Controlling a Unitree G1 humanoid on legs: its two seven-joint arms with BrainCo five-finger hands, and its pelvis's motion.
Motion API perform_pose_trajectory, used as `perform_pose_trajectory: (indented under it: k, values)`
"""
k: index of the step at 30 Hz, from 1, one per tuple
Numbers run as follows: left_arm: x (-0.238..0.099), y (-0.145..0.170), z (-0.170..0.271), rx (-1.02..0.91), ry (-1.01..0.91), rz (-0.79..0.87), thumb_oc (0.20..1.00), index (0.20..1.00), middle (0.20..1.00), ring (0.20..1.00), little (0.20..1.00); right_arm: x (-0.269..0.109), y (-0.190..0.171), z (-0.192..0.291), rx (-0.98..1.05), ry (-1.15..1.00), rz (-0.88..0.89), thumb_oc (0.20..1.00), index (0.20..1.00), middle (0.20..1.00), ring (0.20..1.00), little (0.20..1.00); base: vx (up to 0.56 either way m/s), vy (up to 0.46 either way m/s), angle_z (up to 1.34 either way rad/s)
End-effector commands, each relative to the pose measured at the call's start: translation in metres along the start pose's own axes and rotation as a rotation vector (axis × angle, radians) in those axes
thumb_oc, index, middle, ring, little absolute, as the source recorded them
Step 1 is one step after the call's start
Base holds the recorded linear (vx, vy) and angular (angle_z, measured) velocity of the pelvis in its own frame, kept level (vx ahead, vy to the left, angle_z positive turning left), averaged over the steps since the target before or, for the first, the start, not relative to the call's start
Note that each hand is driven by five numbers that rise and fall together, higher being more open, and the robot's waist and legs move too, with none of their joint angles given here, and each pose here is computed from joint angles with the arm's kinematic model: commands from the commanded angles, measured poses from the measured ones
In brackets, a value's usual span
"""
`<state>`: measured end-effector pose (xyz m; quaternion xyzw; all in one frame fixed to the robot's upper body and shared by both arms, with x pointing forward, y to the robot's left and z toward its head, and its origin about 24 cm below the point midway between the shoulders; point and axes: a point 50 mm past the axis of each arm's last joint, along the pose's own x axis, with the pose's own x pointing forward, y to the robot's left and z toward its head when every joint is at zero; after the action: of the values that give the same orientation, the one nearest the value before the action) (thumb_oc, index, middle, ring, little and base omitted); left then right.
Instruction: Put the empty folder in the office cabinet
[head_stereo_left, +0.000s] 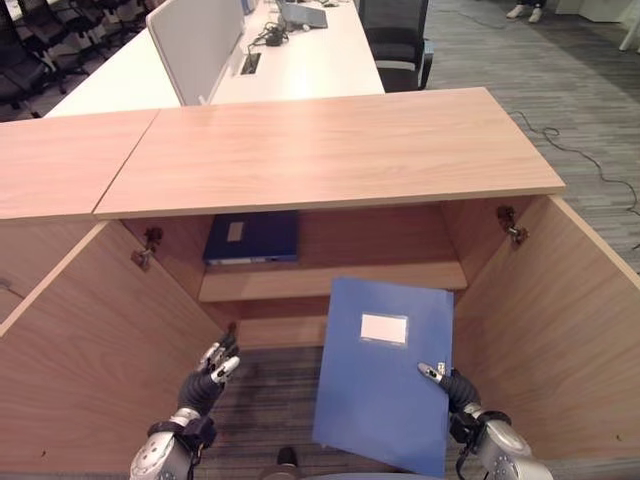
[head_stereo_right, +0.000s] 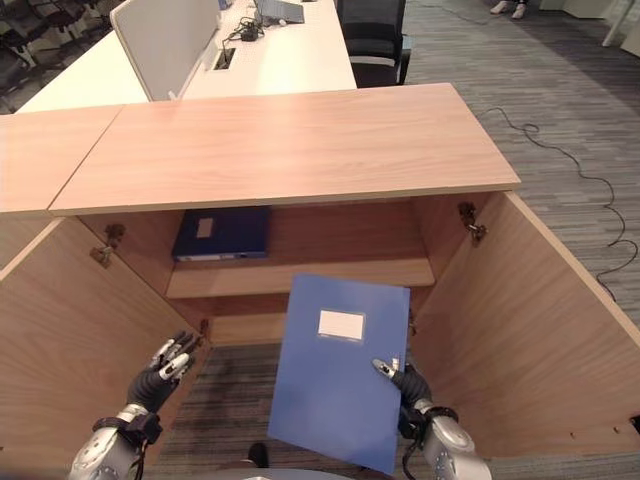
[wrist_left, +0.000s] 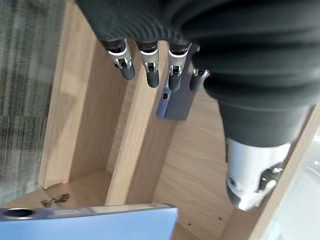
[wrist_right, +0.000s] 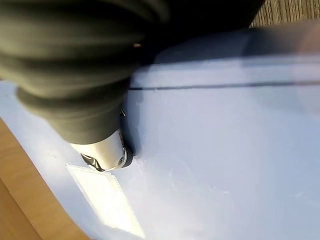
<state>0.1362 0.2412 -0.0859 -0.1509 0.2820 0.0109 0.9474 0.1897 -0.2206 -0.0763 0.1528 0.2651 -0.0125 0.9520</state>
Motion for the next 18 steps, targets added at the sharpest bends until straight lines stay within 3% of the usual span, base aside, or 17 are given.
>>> perform_pose_trajectory:
  k: [1,6,11,18]
  values:
    - [0.007,0.003,0.024,0.160,-0.059,0.014,1.000,1.000,1.000,1.000,1.000,0.016,0.012,0.050,0.132,-0.265,-0.008,0.200,0.200,0.200,0.200,0.200,-0.04,-0.039,0.20]
    - [0.019,-0.001,-0.010,0.256,0.118,0.057,1.000,1.000,1.000,1.000,1.000,0.037,0.006,0.092,0.274,-0.404,-0.172,0.200,0.200,0.200,0.200,0.200,-0.08,-0.064,0.34]
    - [0.026,-0.008,-0.010,0.309,0.137,0.033,1.000,1.000,1.000,1.000,1.000,0.040,-0.007,0.123,0.438,-0.513,-0.276,0.200,0.200,0.200,0.200,0.200,0.04,0.051,0.65]
    - [0.020,0.013,-0.012,0.316,0.170,0.131,1.000,1.000,1.000,1.000,1.000,0.054,0.016,0.137,0.587,-0.539,-0.251,0.200,0.200,0.200,0.200,0.200,0.22,0.166,-0.39]
